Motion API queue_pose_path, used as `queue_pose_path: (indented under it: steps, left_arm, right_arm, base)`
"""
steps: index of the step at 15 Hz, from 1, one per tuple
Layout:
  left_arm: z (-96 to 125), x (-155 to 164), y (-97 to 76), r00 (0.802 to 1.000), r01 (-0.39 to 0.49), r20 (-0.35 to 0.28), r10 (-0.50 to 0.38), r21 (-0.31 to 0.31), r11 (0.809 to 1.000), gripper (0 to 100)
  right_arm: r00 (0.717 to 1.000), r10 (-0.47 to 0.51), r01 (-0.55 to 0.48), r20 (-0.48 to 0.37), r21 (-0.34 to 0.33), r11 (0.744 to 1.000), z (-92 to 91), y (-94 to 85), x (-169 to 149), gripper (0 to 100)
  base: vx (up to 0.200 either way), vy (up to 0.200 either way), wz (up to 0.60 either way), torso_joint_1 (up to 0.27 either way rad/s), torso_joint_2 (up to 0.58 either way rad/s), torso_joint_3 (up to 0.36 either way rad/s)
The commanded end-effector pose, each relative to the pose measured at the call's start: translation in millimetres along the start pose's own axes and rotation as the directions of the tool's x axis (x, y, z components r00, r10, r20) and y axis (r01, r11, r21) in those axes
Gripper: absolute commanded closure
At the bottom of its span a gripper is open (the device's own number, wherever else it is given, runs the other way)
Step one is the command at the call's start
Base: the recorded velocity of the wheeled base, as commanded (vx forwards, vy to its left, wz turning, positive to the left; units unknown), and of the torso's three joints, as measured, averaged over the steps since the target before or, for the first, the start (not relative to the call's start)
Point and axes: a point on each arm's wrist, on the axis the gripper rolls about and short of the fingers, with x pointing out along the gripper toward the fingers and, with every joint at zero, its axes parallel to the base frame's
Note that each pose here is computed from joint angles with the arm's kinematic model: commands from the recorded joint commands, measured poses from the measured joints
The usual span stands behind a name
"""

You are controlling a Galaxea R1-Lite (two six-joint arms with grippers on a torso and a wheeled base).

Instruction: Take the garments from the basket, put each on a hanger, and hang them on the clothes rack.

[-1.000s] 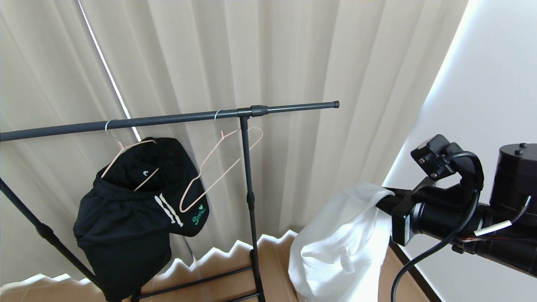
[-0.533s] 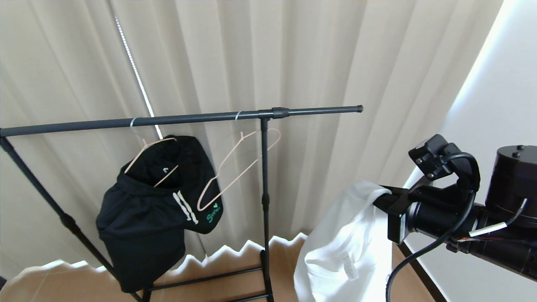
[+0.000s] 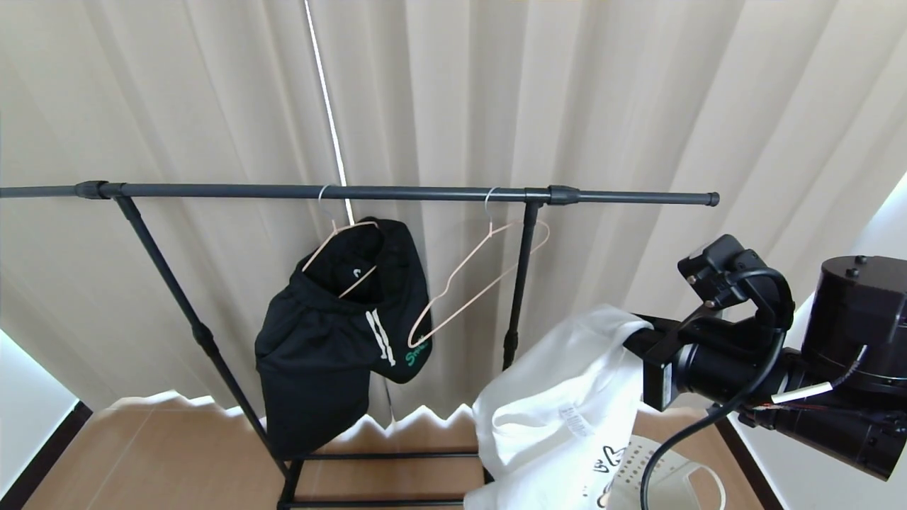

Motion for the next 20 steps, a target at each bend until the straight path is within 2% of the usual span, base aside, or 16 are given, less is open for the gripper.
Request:
queue_pose_path:
  steps: [1,5,12,13,14,15,17,18,19,20]
  left_arm:
    - [0,0,0.0,1.0,-0.001,-0.001,0.001,0.0,1.0,0]
    - [0,0,0.0,1.0,-0.001,-0.001,0.001,0.0,1.0,0]
    - [-1,0,0.0,1.0,0.004,-0.007,-0.004,0.013,1.0,0]
    - [3,7,-0.6,0.994,0.048,-0.103,-0.037,0.105,0.993,0]
    - [12,16,-1.5,0.979,0.083,-0.195,-0.057,0.13,0.988,0]
    - [38,33,-4.1,0.949,0.155,-0.289,-0.123,0.088,0.984,0]
    - [71,65,-8.1,0.901,0.223,-0.371,-0.223,-0.045,0.974,0]
    - [88,94,-13.7,0.852,0.272,-0.439,-0.286,-0.096,0.957,0]
    - [90,107,-19.5,0.816,0.308,-0.479,-0.325,-0.116,0.944,0]
    - [91,119,-30.6,0.76,0.382,-0.518,-0.393,-0.135,0.914,0]
  right_arm:
    - [1.0,0.001,-0.001,-0.001,0.0,1.0,-0.1,0.3,0,100]
    - [1.0,0.0,0.0,-0.001,-0.002,1.0,0.0,-0.1,1,100]
    - [1.0,-0.004,0.004,0.016,-0.004,1.0,2.6,-0.3,2,100]
    - [0.999,-0.025,0.025,0.033,-0.012,1.0,11.4,-0.7,11,100]
    - [0.998,-0.034,0.035,0.047,-0.018,0.999,20.1,-1.2,22,100]
    - [0.997,-0.04,0.044,0.066,-0.068,0.997,31.3,-1.6,39,100]
    - [0.997,-0.034,0.04,0.076,-0.074,0.996,34.8,-0.7,46,100]
    - [1.0,-0.002,0.003,0.027,-0.037,0.999,20.7,9.2,56,100]
    - [1.0,-0.006,0.007,0.015,-0.018,1.0,16.5,10.6,66,100]
    - [0.999,-0.016,0.017,0.036,-0.017,1.0,20.2,10.9,71,100]
  base:
    - [-0.2,0.2,0.0,0.002,0.0,0.007]
    - [-0.15,0.2,0.0,0.002,0.0,-0.006]
    - [0.0,0.0,0.0,0.0,0.0,0.0]
    - [0.0,0.0,0.0,0.0,0.0,0.0]
    - [0.0,0.0,0.0,0.0,0.0,0.0]
    - [0.0,0.0,0.0,0.0,0.0,0.0]
    - [0.0,0.0,0.0,0.0,0.0,0.0]
    - [0.0,0.0,0.0,0.0,0.0,0.0]
    - [0.0,0.0,0.0,0.0,0.0,0.0]
    - [0.0,0.0,0.0,0.0,0.0,0.0]
